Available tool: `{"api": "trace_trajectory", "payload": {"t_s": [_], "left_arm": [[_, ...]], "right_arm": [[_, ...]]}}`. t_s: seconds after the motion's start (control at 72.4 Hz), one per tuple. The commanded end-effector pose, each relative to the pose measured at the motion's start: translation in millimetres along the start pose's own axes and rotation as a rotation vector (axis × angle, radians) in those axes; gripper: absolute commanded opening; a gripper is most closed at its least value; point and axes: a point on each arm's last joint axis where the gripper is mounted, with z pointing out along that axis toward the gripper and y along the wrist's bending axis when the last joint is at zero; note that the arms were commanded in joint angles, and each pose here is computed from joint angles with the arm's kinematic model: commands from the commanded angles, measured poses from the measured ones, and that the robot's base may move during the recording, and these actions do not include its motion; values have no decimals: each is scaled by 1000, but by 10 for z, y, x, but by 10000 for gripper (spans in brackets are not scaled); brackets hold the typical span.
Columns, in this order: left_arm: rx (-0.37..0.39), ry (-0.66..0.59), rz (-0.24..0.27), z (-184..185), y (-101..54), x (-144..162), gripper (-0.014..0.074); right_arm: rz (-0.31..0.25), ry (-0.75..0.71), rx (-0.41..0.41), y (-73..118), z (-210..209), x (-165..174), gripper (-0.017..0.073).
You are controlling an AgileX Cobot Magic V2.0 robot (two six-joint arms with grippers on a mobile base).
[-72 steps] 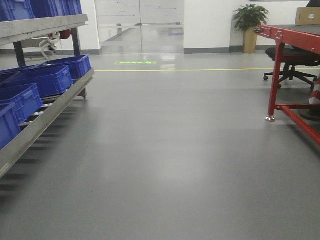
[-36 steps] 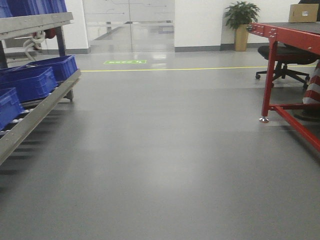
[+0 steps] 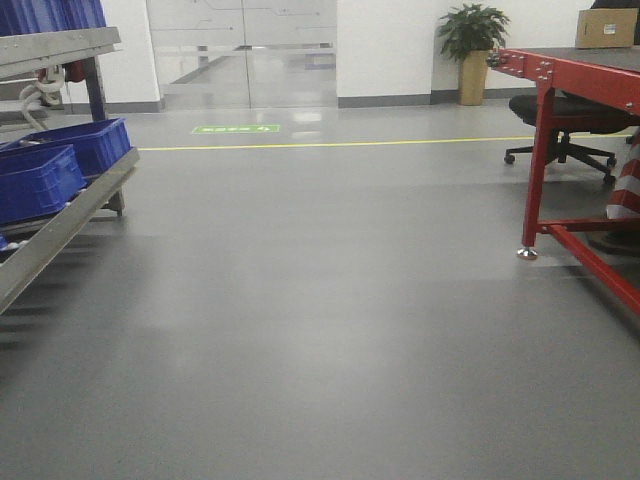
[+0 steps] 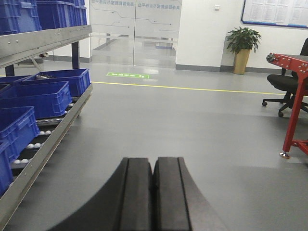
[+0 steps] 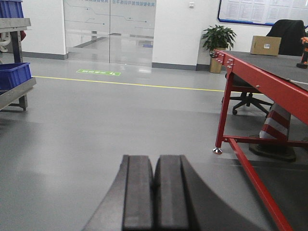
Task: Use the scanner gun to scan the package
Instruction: 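Drive the base forward along the aisle past the blue bins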
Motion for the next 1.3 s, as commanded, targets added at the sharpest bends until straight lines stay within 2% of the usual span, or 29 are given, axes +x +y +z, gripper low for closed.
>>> {"api": "trace_trajectory", "payload": {"t_s": [0.0, 1.284], "left_arm": [[2, -26, 1, -5, -2, -28, -111], [2, -26, 1, -5, -2, -28, -111]], "right_arm": [[0, -18, 0, 0, -1, -16, -162], [0, -18, 0, 0, -1, -16, -162]]}}
